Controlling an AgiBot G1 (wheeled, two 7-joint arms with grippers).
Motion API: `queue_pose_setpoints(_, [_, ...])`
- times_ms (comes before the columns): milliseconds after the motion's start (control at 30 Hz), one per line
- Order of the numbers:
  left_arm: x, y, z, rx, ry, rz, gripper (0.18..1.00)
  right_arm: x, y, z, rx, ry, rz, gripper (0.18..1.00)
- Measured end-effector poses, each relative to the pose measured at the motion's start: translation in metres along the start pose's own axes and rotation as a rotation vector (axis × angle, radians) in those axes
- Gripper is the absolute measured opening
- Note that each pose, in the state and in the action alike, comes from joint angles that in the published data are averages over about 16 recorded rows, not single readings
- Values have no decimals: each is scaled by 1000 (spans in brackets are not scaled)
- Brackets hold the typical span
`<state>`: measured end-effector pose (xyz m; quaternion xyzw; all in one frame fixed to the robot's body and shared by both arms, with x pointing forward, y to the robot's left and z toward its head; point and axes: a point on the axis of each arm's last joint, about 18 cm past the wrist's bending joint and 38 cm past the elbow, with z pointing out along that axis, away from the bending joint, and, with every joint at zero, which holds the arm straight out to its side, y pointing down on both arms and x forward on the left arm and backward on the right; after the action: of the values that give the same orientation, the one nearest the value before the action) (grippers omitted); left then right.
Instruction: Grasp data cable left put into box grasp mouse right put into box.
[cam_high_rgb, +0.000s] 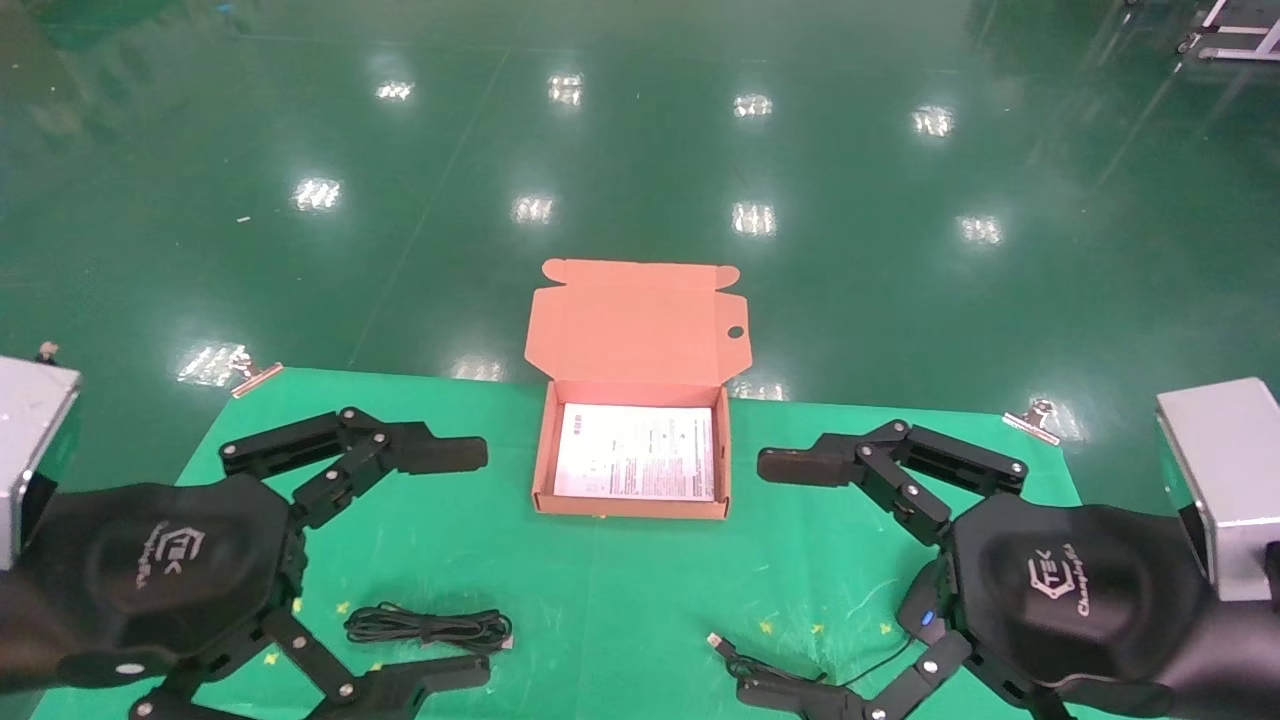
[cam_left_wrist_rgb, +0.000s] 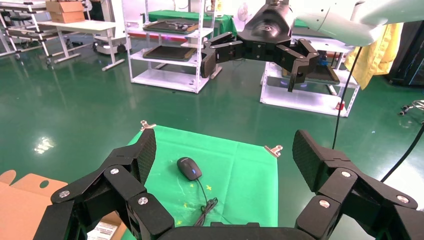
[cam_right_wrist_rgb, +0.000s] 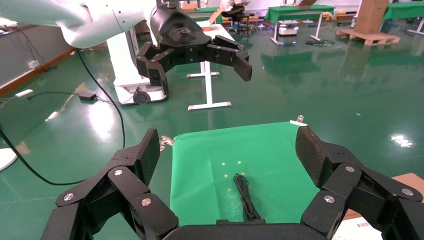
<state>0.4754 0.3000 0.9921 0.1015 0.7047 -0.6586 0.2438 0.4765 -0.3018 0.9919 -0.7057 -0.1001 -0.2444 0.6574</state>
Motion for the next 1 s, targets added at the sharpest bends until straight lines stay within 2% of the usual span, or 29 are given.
queue_pose_setpoints(1000, [0,0,0,0,0,2,1001,0,0,0,0,0,0,1000])
